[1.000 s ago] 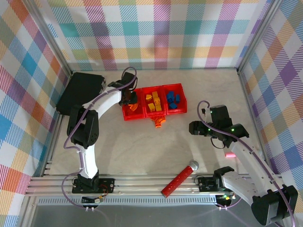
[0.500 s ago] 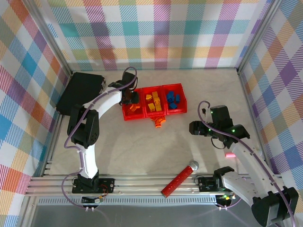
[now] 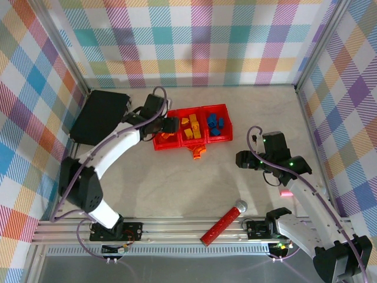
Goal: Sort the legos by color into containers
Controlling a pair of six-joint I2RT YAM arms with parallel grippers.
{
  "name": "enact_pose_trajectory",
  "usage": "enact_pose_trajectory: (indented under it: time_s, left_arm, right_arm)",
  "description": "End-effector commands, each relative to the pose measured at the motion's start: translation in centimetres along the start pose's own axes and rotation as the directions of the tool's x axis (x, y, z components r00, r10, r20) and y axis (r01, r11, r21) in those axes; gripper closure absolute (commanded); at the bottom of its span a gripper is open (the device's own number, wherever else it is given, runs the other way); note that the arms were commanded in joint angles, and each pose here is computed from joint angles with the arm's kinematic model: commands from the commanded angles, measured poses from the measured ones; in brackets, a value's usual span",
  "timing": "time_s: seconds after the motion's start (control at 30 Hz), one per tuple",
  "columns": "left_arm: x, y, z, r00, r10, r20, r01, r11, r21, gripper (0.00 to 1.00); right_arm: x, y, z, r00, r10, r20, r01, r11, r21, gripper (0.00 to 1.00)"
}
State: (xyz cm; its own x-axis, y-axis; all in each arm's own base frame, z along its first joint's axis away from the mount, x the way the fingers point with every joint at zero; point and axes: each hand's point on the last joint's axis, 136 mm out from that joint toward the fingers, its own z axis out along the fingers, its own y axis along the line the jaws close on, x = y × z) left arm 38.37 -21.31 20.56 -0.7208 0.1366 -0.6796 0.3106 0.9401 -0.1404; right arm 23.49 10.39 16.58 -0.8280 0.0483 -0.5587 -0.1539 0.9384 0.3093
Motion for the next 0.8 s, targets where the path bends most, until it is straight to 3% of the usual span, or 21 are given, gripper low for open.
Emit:
enact_pose_trajectory:
  time_s: [0.0, 0.27, 0.43, 0.63, 0.77]
  left_arm:
    - [1.7, -4.2, -0.7, 0.986, 0.165, 0.006, -0.164, 0.978, 0.127, 0.32]
    - [7.1, -9.6, 1.8, 0.903, 0.406, -0.141, -0.363, 0.896, 0.257, 0.31]
    - [10.2, -11.9, 4.2, 0.804, 0.543, -0.243, -0.451, 0.822, 0.347, 0.33]
    - [12.8, -12.2, 7.1, 0.697, 0.626, -0.351, -0.527, 0.778, 0.341, 0.38]
    - [13.8, -12.1, 8.1, 0.666, 0.637, -0.388, -0.550, 0.771, 0.322, 0.39]
  right_arm:
    - [-0.7, 0.1, -0.5, 0.999, 0.002, 0.042, -0.002, 1.000, -0.002, 0.24]
    - [-0.9, -0.1, -1.4, 0.997, 0.014, 0.080, -0.014, 1.000, 0.003, 0.24]
    - [-0.7, -0.6, -2.2, 0.995, 0.004, 0.100, -0.007, 0.999, 0.031, 0.24]
    - [-0.6, -0.8, -2.2, 0.995, -0.004, 0.100, -0.001, 0.999, 0.043, 0.24]
    - [-0.7, -0.8, -2.1, 0.995, -0.006, 0.099, 0.001, 0.999, 0.044, 0.24]
